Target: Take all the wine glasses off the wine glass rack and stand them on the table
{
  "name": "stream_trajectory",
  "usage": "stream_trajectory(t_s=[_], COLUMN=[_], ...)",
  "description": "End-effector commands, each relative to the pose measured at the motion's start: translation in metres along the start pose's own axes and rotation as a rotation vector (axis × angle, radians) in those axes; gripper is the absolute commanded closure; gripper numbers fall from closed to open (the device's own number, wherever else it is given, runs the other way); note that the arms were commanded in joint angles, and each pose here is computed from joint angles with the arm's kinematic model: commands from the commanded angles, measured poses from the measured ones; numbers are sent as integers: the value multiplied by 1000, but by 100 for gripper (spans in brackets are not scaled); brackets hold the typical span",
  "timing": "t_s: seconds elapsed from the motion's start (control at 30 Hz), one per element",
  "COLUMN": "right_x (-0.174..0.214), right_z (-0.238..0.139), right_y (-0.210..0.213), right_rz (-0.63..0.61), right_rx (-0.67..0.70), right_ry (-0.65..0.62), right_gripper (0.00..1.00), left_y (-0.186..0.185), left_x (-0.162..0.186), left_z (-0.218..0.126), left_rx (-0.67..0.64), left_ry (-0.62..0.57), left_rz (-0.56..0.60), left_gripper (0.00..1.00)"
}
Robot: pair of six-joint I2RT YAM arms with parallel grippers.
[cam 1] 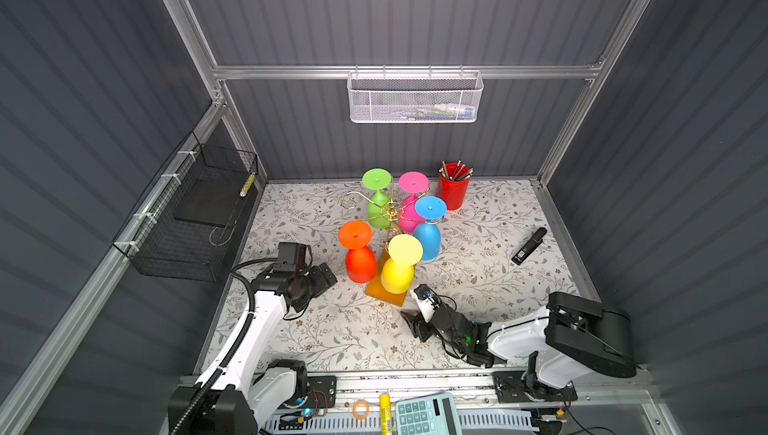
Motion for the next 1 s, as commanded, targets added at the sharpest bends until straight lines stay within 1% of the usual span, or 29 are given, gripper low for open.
stream_trajectory(t_s=[0.0, 0.27, 0.47, 0.77, 0.97], right_x=[-7, 0, 2, 3, 0], right_z=[8, 26, 37, 61, 71], right_y=[4, 10, 9, 13, 13], right_rz=[-17, -50, -41, -53, -53], right_rx=[26, 36, 43, 20, 22], right_ry=[-59, -25, 5, 91, 118], right_gripper=[34, 35, 38, 38, 38], left_y=[1, 4, 5, 3, 1], left_x=[-6, -2, -3, -3, -2], left_z=[-5, -8, -24, -48, -57], left_rx=[-36, -20, -27, -7, 14], left_ry=[-30, -53, -107, -156, -176], left_rz=[14, -5, 5, 20, 20], left_gripper=[6, 5, 5, 4, 4])
Point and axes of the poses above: each gripper's point midway between its finger pads, its own z axis out along the fingers, its own y axis along the line the jaws close on, x = y × z, the point moved 8 cm from there along -z, back along the fingers, and after that the axes turned 6 degrees about -z, right-handed, at the moved point
